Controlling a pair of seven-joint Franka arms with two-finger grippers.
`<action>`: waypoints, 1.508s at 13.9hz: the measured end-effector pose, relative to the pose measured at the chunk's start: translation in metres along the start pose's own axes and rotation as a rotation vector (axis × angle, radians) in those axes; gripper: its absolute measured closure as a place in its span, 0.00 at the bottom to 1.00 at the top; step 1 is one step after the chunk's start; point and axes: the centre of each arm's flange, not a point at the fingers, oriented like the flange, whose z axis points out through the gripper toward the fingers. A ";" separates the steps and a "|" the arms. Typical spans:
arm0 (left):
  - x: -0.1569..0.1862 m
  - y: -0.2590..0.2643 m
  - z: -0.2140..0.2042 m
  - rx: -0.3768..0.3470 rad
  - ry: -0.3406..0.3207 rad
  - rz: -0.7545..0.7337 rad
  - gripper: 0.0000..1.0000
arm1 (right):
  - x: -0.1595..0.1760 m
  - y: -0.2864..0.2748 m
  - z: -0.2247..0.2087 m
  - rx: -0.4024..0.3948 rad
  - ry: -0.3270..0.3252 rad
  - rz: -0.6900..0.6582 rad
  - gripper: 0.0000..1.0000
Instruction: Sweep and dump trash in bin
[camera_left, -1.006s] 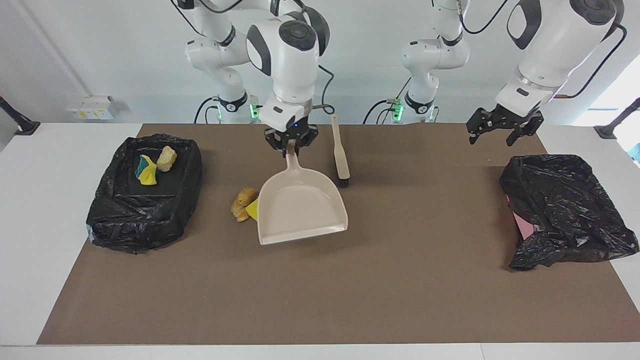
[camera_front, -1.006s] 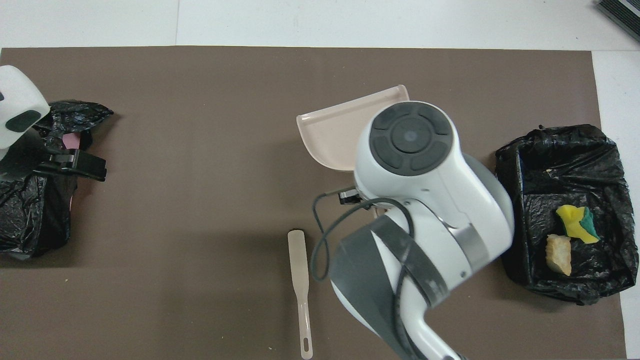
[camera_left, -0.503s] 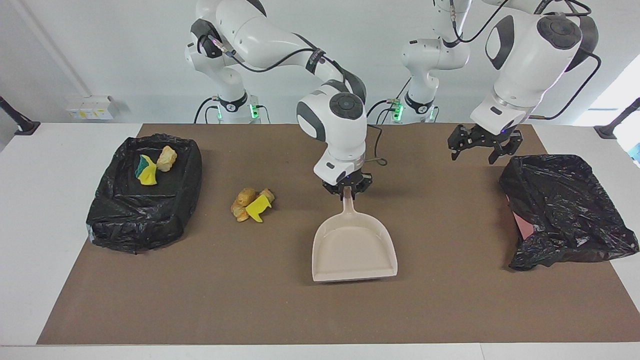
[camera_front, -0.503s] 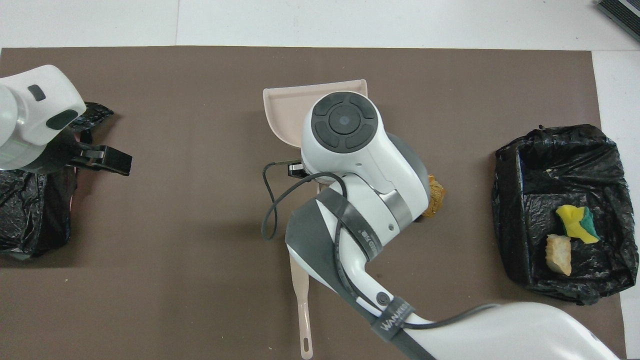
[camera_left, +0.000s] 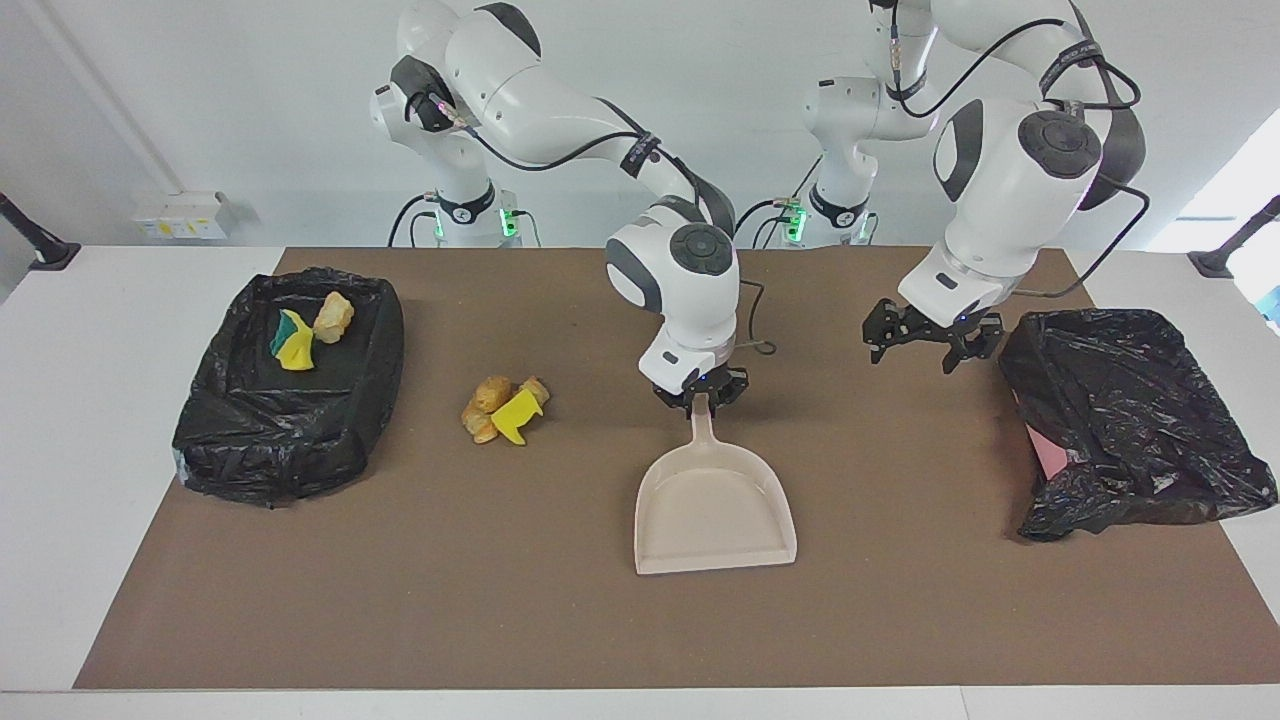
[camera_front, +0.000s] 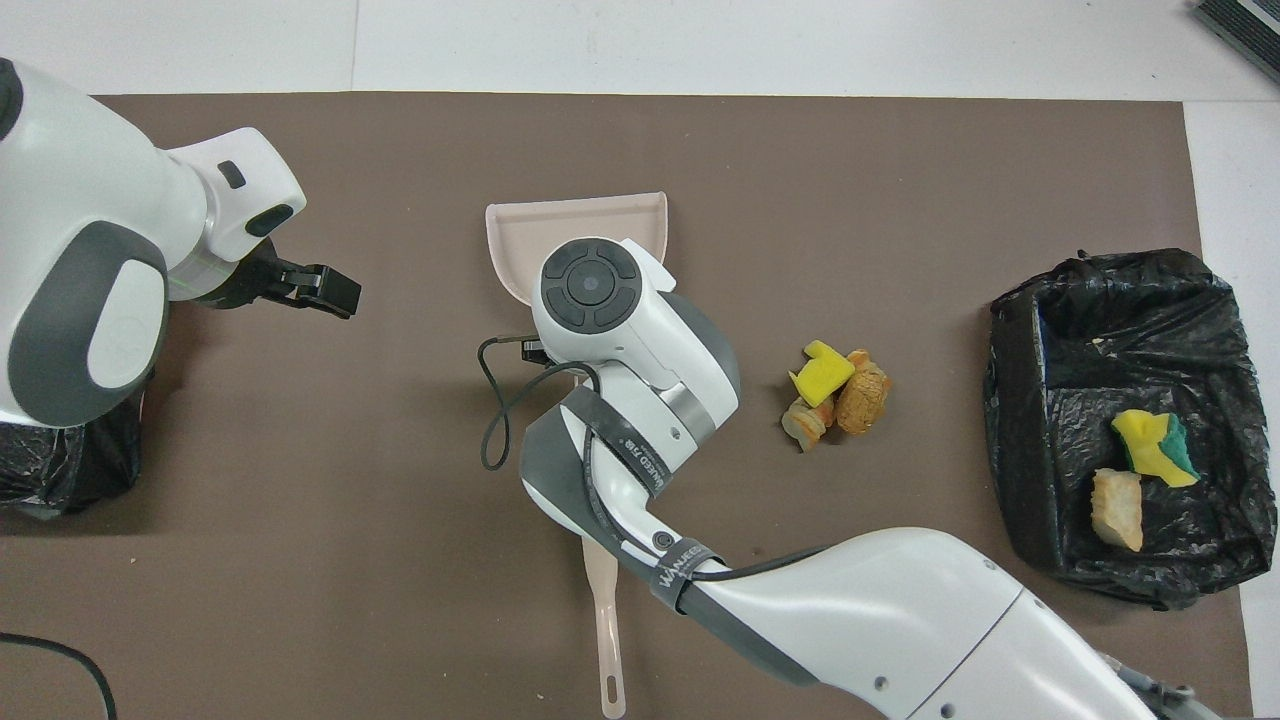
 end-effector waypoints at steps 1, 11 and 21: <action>0.004 0.004 0.007 -0.001 0.002 -0.006 0.00 | 0.000 0.000 -0.002 -0.007 0.010 -0.006 0.44; 0.043 0.065 0.098 -0.022 0.041 -0.074 0.00 | -0.149 0.024 -0.083 -0.012 -0.079 -0.007 0.00; 0.007 0.251 0.146 0.022 0.036 -0.183 0.00 | -0.289 0.009 -0.001 -0.027 -0.119 -0.148 0.00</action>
